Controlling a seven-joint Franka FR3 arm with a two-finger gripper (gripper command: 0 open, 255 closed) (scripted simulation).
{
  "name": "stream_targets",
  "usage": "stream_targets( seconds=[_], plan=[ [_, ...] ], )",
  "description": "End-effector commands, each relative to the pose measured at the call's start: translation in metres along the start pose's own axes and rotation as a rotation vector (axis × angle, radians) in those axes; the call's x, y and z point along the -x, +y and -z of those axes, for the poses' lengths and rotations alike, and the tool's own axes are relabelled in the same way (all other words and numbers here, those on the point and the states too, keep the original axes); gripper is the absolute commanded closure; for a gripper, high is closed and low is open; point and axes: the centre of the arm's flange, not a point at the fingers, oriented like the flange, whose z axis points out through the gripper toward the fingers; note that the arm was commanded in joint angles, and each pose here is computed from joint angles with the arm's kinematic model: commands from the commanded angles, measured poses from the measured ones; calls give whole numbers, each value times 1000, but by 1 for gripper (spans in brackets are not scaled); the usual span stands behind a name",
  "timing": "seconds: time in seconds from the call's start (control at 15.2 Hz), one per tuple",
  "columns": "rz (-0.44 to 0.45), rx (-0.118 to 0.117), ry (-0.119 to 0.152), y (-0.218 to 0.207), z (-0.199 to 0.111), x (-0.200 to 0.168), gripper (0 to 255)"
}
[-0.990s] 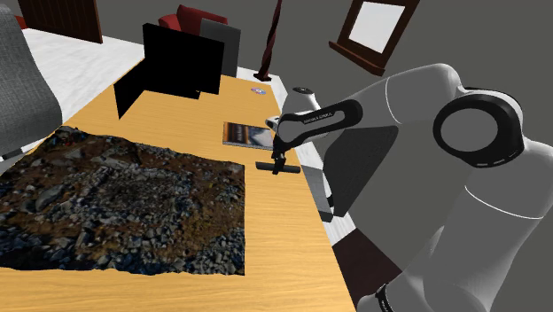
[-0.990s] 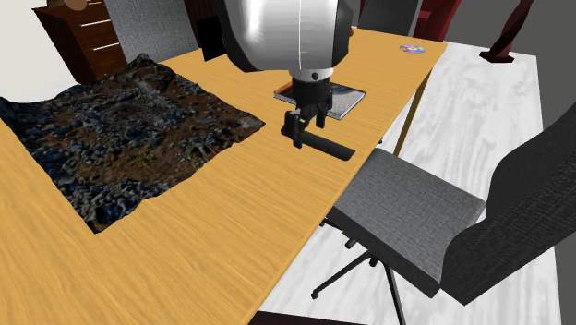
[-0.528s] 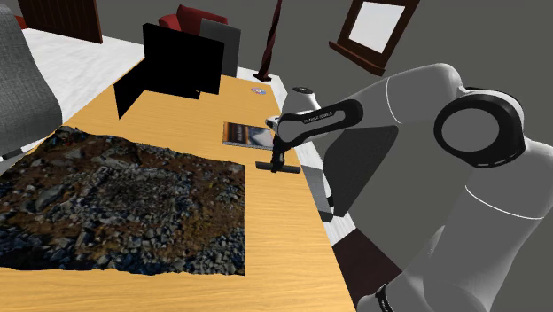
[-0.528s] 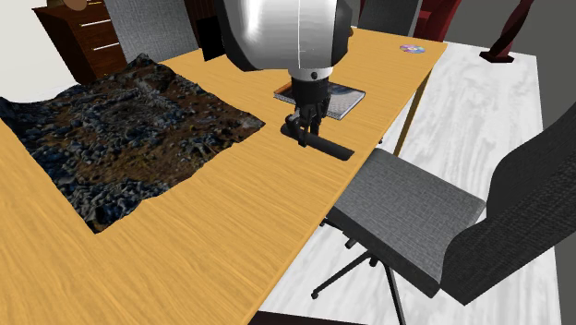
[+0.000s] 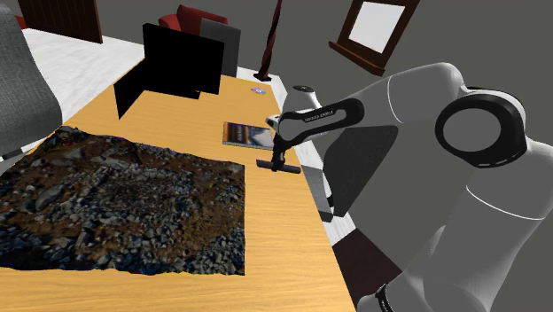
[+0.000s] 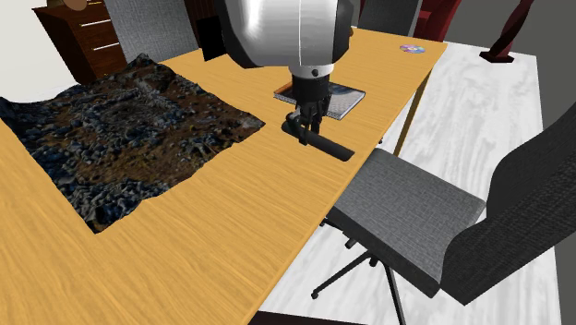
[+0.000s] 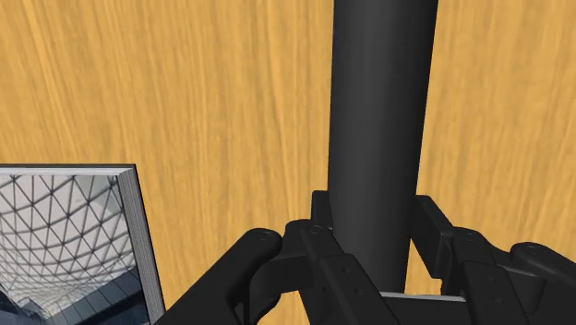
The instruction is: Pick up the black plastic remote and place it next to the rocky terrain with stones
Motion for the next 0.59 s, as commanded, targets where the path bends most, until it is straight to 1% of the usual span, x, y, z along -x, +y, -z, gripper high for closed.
stream_targets(
  seconds=[0.0,0.53],
  plan=[
    [-1,0,0,1,10,0,255],
    [-1,0,0,4,52,0,255]
  ],
)
